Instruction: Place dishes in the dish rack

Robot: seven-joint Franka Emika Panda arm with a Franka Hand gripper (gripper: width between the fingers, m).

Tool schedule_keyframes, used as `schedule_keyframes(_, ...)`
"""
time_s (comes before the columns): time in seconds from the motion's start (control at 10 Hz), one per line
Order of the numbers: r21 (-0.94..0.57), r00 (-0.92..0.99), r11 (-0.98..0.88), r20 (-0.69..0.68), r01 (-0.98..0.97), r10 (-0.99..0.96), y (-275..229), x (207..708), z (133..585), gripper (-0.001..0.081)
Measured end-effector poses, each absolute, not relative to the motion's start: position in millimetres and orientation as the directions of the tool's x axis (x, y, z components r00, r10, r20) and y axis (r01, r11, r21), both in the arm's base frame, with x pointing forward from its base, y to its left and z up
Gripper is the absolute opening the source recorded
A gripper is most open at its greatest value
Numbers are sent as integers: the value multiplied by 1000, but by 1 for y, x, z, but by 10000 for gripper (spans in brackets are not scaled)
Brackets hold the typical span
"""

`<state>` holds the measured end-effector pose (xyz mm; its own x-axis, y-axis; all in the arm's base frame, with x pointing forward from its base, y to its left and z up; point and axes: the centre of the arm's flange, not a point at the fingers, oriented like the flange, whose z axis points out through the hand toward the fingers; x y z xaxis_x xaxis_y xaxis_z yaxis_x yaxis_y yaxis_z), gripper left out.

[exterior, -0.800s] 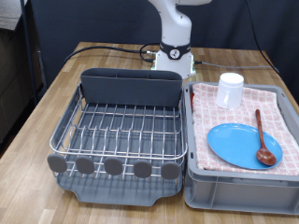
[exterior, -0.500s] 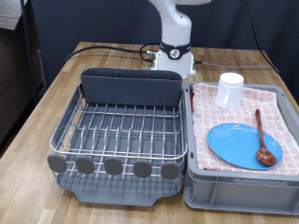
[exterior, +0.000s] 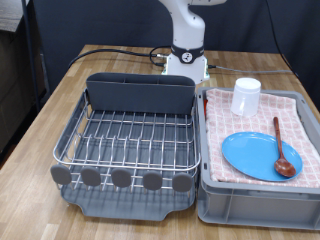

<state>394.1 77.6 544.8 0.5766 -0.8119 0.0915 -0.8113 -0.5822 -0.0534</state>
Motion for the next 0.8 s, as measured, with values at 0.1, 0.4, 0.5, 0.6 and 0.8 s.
schedule_keyframes(0.1, -62, 580, -586, 94, -808, -809, 83, 404, 543, 802)
schedule_keyframes(0.4, -41, 598, -605, 107, -796, -794, 91, 403, 541, 802)
schedule_keyframes(0.5, -41, 618, -626, 122, -779, -776, 103, 405, 540, 802)
schedule_keyframes(0.6, -35, 639, -648, 133, -761, -757, 119, 407, 539, 802)
schedule_keyframes(0.8, -43, 656, -668, 153, -743, -739, 150, 416, 533, 802)
